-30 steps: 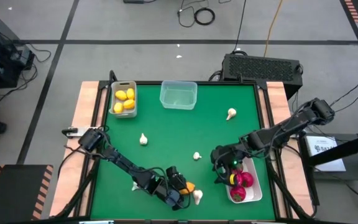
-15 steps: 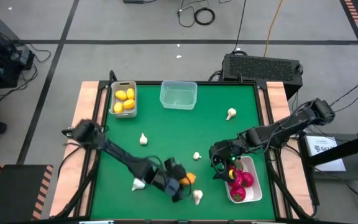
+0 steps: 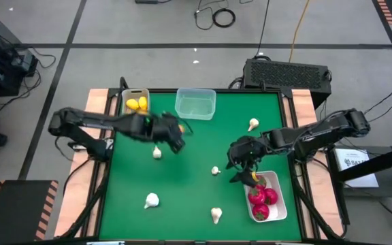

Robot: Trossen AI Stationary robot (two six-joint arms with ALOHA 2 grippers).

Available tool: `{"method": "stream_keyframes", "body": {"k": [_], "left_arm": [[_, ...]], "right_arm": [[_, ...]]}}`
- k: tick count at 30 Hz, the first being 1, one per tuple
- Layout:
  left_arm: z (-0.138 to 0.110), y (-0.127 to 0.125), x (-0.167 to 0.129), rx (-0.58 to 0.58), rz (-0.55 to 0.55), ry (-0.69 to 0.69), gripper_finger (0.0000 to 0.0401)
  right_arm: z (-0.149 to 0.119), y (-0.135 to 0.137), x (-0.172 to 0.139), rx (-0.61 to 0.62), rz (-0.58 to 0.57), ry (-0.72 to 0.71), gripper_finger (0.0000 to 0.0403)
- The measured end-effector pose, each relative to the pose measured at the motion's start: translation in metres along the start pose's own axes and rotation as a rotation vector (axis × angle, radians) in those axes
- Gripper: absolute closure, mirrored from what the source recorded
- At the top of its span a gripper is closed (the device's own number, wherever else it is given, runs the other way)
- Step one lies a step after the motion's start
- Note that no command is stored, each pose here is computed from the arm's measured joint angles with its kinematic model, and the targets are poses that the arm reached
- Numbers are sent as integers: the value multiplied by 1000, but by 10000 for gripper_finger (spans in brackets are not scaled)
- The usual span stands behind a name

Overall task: Sort produce into baskets
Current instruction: Put the yellow lemon into the gray bin

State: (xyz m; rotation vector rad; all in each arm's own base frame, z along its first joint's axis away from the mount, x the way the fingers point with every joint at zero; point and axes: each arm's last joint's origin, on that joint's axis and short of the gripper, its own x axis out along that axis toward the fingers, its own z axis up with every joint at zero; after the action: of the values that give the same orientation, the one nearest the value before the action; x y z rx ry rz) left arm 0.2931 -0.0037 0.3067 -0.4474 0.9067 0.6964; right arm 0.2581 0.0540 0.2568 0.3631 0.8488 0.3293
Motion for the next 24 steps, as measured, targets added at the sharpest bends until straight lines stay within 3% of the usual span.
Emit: {"method": "stream_keyframes", "body": {"k": [8,13,18,24], "left_arm": [[20,79,0,71,211,151,184],[19,130,5,90,226,216,184],[4,177,11,-11,282,282,184],[-13,203,29,-71,217,388,184]], "right_arm": [[13,-26,-10,130,-57,-91,110],[24,-37,-16,246,-65,-198,110],[32,-43,-21,287,-87,-296,110],[37,-50,-25,336,-89,-346,110]]}}
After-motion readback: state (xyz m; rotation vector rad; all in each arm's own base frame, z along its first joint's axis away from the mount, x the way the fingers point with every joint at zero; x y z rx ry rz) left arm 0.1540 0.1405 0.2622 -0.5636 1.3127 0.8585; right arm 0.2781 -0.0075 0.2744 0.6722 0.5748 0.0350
